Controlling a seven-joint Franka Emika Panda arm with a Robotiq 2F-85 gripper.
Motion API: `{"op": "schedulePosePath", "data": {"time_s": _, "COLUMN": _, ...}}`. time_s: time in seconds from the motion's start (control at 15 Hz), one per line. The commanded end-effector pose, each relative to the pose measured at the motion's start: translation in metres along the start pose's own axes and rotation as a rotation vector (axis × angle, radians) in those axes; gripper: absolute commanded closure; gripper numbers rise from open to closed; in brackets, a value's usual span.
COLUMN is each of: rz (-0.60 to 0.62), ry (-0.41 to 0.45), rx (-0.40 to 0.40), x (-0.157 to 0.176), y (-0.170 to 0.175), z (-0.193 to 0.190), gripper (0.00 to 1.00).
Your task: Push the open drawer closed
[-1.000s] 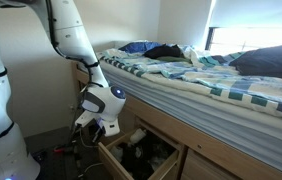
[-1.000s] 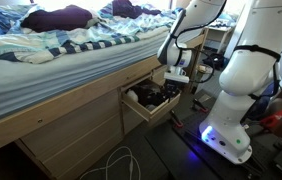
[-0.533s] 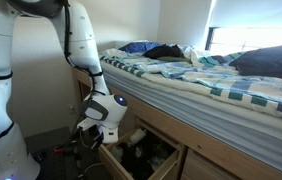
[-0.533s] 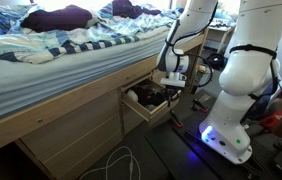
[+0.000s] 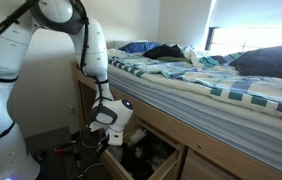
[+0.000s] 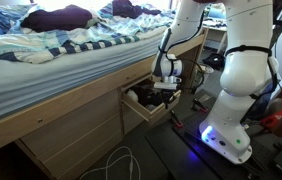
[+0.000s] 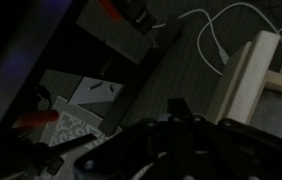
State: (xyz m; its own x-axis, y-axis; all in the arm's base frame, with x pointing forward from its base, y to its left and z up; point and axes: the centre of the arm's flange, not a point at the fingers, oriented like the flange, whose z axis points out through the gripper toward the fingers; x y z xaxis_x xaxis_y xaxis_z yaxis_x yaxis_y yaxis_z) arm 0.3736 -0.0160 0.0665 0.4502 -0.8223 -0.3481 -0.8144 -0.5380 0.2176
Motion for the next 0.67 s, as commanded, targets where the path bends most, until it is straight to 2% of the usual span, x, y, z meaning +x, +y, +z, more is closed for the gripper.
{"op": "schedulePosePath", "data": {"time_s": 0.0, "rz": 0.045, "ry": 0.033, "rx": -0.045, "x": 0.011, "y": -0.02, "z": 0.009, "gripper": 1.0}}
{"op": "schedulePosePath", "data": {"time_s": 0.4, "rz": 0.113, "ry": 0.083, "rx": -0.063, "x": 0.022, "y": -0.032, "z": 0.017, "gripper": 1.0}}
{"op": "schedulePosePath", "data": {"time_s": 0.6, "rz": 0.137, "ry": 0.108, "rx": -0.047, "x": 0.025, "y": -0.036, "z": 0.012, "gripper": 1.0}}
